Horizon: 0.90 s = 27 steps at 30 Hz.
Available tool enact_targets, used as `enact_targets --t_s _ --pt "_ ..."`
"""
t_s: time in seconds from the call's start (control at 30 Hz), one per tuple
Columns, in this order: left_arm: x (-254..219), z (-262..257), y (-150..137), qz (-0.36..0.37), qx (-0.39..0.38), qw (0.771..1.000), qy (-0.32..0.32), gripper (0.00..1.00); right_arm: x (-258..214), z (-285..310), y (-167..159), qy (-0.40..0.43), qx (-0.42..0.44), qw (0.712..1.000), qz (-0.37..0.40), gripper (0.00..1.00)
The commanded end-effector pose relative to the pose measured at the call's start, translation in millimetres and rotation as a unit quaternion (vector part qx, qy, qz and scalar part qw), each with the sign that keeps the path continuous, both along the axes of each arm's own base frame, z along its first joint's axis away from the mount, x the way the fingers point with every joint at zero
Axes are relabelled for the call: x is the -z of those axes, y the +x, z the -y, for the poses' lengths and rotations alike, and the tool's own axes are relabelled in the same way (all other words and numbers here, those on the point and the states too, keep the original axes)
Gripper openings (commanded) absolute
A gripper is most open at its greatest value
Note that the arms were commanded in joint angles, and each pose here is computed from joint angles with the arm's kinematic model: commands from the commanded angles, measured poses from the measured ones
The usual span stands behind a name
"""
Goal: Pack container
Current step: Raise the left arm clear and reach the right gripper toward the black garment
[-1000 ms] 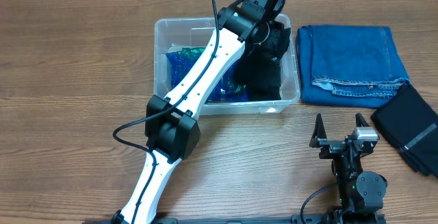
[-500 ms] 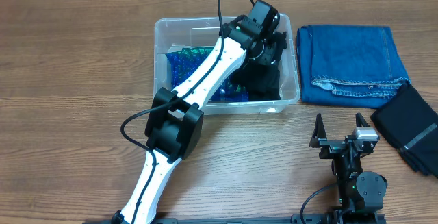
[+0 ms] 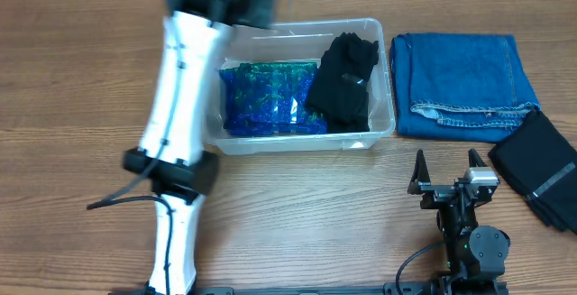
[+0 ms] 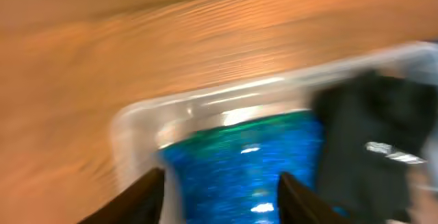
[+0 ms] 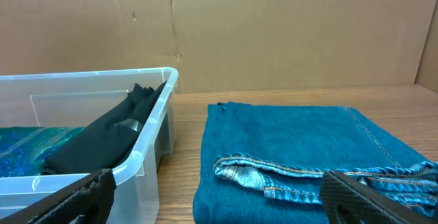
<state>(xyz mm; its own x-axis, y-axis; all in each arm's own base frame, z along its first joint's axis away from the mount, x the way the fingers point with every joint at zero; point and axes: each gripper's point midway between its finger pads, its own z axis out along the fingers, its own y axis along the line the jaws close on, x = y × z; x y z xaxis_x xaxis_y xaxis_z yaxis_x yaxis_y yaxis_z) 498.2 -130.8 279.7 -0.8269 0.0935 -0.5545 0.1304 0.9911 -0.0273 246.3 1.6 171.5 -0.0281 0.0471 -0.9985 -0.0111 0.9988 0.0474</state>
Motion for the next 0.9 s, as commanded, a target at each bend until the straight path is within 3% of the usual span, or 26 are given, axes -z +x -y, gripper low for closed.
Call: enact_targets --t_s 0.0,0.17,0.2,0.23,0.4,0.87 --pt "-7 -89 -2 -0.014 -0.1 0.995 0.001 0.61 2 2 0 -0.002 0.006 1.0 0.002 1.0" --pt "-1 -197 -13 -0.034 -0.213 0.976 -0.009 0.73 2 2 0 -0.002 0.006 1.0 0.002 1.0" --pt "-1 -208 -16 -0.036 -0.224 0.974 -0.009 0.83 2 2 0 -0.002 0.006 1.0 0.002 1.0" --pt "0 -223 -19 -0.039 -0.239 0.97 -0.009 1.0 2 2 0 -0.002 0.006 1.0 0.002 1.0" --pt "4 -251 -30 -0.051 -0.269 0.962 -0.009 1.0 2 2 0 -0.002 0.006 1.0 0.002 1.0" --pt "4 -249 -29 -0.05 -0.266 0.963 -0.013 1.0 2 2 0 -0.002 0.005 1.0 0.002 1.0"
